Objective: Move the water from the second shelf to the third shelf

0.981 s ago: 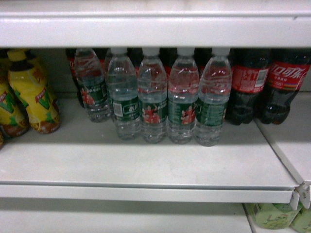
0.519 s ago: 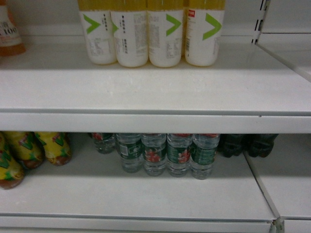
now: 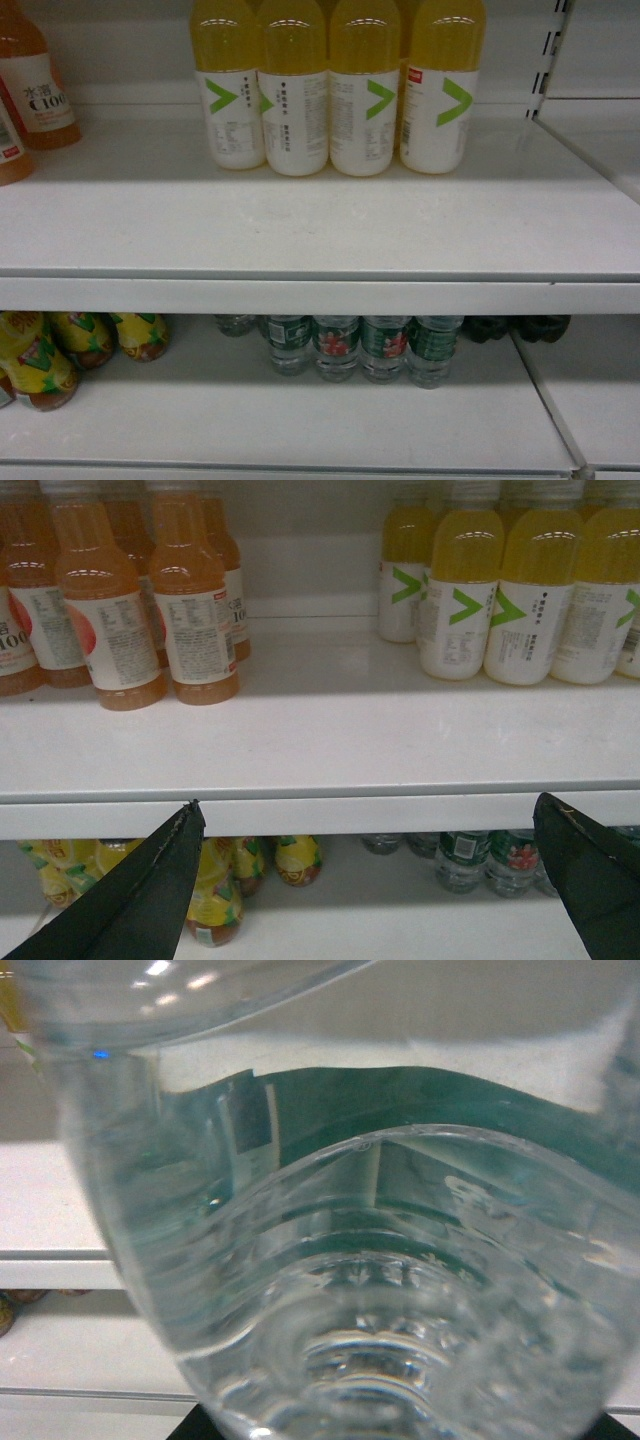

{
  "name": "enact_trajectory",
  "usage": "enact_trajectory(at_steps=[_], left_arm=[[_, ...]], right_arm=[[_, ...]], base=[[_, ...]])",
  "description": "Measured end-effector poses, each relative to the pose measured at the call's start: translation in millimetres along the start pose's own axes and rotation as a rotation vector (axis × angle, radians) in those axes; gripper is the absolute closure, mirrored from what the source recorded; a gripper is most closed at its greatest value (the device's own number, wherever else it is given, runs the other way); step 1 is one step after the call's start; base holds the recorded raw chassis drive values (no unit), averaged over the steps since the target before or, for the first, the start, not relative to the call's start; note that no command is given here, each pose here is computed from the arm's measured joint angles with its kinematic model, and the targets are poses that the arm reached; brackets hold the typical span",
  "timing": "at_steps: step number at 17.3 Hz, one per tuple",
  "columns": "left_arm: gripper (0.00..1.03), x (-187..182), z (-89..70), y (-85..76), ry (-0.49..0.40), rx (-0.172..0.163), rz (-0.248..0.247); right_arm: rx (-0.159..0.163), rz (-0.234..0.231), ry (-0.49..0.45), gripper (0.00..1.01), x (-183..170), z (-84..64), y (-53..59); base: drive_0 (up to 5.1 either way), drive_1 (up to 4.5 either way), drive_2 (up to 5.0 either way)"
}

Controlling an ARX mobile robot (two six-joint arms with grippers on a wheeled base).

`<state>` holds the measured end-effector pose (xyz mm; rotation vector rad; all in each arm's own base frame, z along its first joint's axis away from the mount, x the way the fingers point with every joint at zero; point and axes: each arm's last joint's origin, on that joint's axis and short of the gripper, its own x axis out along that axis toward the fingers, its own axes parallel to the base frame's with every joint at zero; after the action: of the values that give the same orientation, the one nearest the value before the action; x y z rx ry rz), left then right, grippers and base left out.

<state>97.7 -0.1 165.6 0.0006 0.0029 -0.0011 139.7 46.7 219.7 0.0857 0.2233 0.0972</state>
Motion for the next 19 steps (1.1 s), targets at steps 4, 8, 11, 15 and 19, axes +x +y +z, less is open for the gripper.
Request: enact_trajectory(at_steps=[4, 8, 11, 15, 19], left_arm=[[0.05, 0.0, 0.0, 0.0, 0.0, 0.0, 0.0], [0.05, 0.0, -0.1, 0.0, 0.001, 0.0, 0.0], [0.05, 0.0, 0.0, 0.0, 0.0, 0.0, 0.0], [0.05, 0.0, 0.0, 0.0, 0.0, 0.0, 0.0], [0.05, 0.0, -0.2, 0.0, 0.002, 0.0, 0.001]], right_arm=[[0.0, 0.001, 0.001, 0.62, 0.2, -0.1, 0.1], [0.0, 0.0, -0.001, 0.62, 0.2, 0.1, 0.1], [0.0, 0.001, 0.001, 0.62, 0.2, -0.1, 0.1], [-0.001, 0.001, 0.003, 0.62, 0.3, -0.4, 0.1], [0.0, 0.0, 0.001, 0.62, 0.3, -0.2, 0.0]], base=[[-4.9, 2.5, 2.5], [-5.0, 2.44, 2.4], [-4.9, 2.55, 2.6], [-5.0, 2.42, 2.4], [-5.1, 2.4, 2.4]])
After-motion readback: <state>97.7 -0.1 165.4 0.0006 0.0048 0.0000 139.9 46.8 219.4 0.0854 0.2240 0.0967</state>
